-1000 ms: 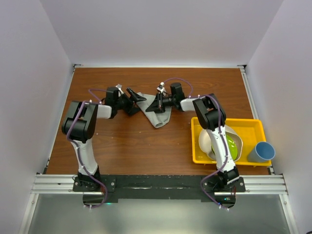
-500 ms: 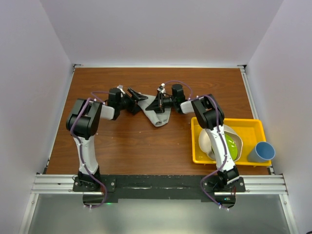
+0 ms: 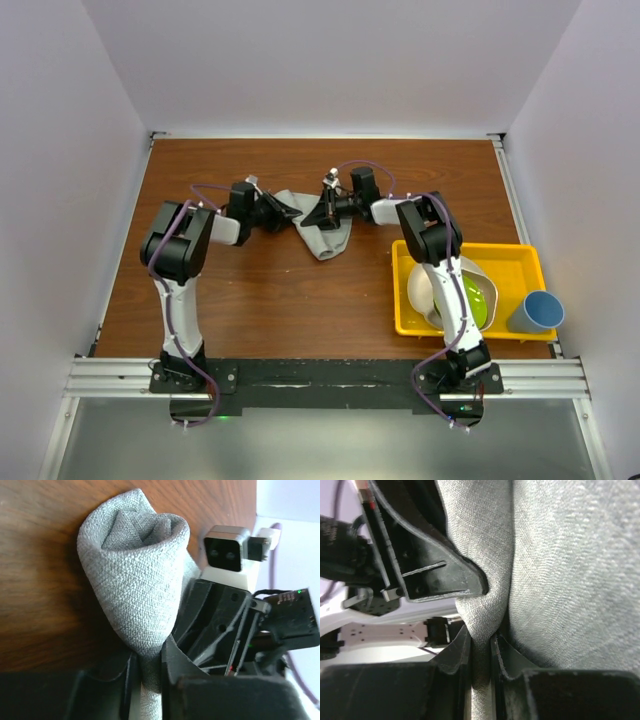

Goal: Fold the napkin, place the utensils inside, and roll it up
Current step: Roll the napkin with the utensil

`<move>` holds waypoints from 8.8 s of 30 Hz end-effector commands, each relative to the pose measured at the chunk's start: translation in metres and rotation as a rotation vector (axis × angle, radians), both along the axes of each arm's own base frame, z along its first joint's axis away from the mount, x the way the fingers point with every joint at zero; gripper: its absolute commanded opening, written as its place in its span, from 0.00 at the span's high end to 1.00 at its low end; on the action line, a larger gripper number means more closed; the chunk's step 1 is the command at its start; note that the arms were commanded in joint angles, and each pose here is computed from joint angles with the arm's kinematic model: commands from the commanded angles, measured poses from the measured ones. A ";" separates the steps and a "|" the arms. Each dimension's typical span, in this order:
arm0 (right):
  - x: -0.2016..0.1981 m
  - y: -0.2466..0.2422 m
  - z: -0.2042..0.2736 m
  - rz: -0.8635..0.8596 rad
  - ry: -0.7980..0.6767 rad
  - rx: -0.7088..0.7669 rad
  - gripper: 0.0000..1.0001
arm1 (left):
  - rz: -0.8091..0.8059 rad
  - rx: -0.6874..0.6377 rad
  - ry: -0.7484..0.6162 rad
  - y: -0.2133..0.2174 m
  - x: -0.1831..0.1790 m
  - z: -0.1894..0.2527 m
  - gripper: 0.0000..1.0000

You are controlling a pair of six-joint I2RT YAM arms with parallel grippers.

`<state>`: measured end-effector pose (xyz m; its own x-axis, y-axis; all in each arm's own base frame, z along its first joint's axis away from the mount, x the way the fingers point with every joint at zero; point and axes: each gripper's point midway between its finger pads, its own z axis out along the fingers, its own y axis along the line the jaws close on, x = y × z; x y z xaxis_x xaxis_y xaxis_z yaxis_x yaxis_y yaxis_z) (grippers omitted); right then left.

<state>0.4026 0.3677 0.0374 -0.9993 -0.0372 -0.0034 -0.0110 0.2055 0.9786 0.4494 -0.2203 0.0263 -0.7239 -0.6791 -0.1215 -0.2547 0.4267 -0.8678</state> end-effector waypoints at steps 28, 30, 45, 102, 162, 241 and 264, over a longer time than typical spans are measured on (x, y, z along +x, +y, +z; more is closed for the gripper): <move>-0.067 -0.089 0.001 0.248 -0.510 -0.756 0.49 | 0.063 0.195 0.151 0.015 -0.022 -0.039 1.00; -0.061 -0.092 -0.002 0.239 -0.521 -0.801 0.54 | 0.059 0.196 0.153 0.014 -0.022 -0.039 1.00; -0.043 -0.054 0.084 0.104 -0.622 -0.713 0.59 | 0.050 0.189 0.161 0.017 -0.023 -0.038 1.00; -0.018 0.024 0.024 0.064 -1.326 -1.110 0.30 | 0.096 0.499 0.676 0.027 -0.089 -0.052 1.00; -0.046 -0.012 -0.060 0.137 -0.717 -0.763 1.00 | -0.075 0.371 0.305 0.039 -0.063 -0.015 0.47; -0.029 -0.099 0.074 0.128 -0.581 -0.854 0.37 | -0.148 0.143 -0.006 0.020 0.004 0.031 1.00; -0.041 -0.124 -0.011 0.154 -0.477 -0.998 0.53 | -0.111 0.188 0.007 0.039 0.029 0.020 1.00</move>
